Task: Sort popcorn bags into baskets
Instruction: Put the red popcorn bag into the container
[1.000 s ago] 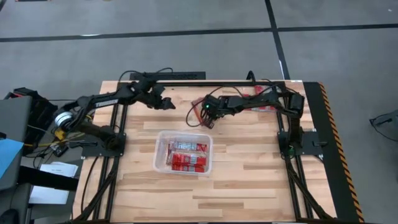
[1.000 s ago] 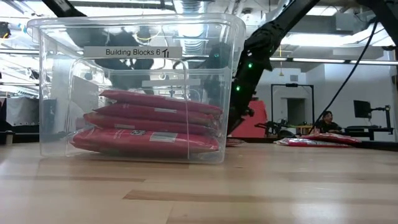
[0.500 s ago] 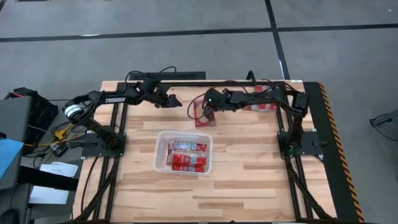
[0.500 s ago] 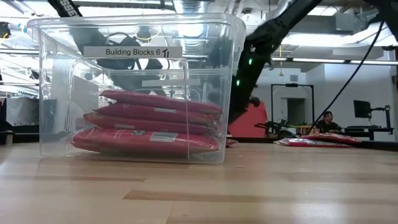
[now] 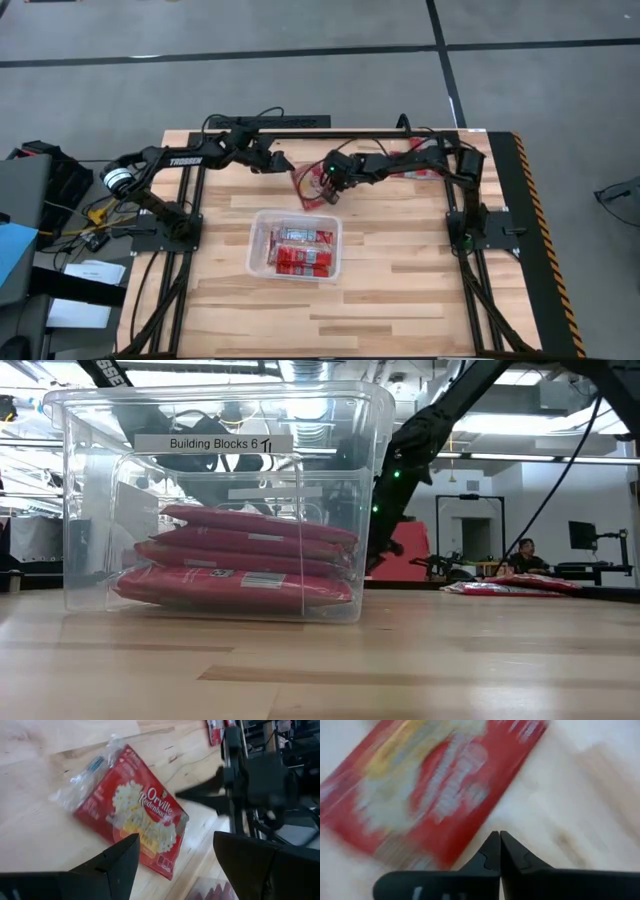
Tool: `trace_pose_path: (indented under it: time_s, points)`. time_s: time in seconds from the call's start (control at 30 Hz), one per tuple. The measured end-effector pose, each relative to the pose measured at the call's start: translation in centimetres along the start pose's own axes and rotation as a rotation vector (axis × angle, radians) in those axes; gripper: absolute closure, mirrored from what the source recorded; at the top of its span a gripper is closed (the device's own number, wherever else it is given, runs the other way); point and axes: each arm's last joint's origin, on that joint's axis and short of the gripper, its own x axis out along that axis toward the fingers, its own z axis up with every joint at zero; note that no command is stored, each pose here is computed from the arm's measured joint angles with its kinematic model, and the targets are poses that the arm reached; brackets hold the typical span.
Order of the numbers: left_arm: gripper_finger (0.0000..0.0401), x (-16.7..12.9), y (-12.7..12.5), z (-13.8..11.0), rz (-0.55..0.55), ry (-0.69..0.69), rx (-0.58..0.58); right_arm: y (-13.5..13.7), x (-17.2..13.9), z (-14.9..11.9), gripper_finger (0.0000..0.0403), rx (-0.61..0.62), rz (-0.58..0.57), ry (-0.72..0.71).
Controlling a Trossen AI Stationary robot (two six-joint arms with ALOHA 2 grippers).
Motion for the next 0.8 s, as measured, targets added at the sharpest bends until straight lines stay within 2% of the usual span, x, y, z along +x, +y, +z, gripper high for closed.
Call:
trace_pose_path:
  time_s: [0.13, 0.27, 0.43, 0.5, 0.63, 0.8]
  points:
    - [0.0161, 0.0, 0.0, 0.0, 0.002, 0.002, 0.012, 0.8, -0.2, 0.7, 0.0375, -0.010, 0.052, -0.072]
    - [0.0161, 0.0, 0.1, -0.1, 0.029, -0.009, 0.044, 0.9, -1.8, 2.1, 0.0381, -0.020, 0.066, -0.158]
    - [0.0161, -0.1, 0.3, 0.2, 0.055, -0.042, 0.068, 1.3, -2.2, 1.8, 0.0394, -0.035, 0.084, -0.100]
    - [0.0161, -0.1, 0.4, 0.2, 0.072, -0.055, 0.066, 1.7, -2.2, 1.7, 0.0394, -0.050, 0.124, -0.092]
    - [0.0161, -0.1, 0.4, 0.2, 0.078, -0.059, 0.070, 2.4, -1.0, 0.9, 0.0386, -0.067, 0.130, -0.061]
    - [0.0161, -0.2, 0.7, 0.1, 0.122, -0.060, 0.056, 2.7, -1.2, 1.1, 0.0389, -0.082, 0.147, -0.071]
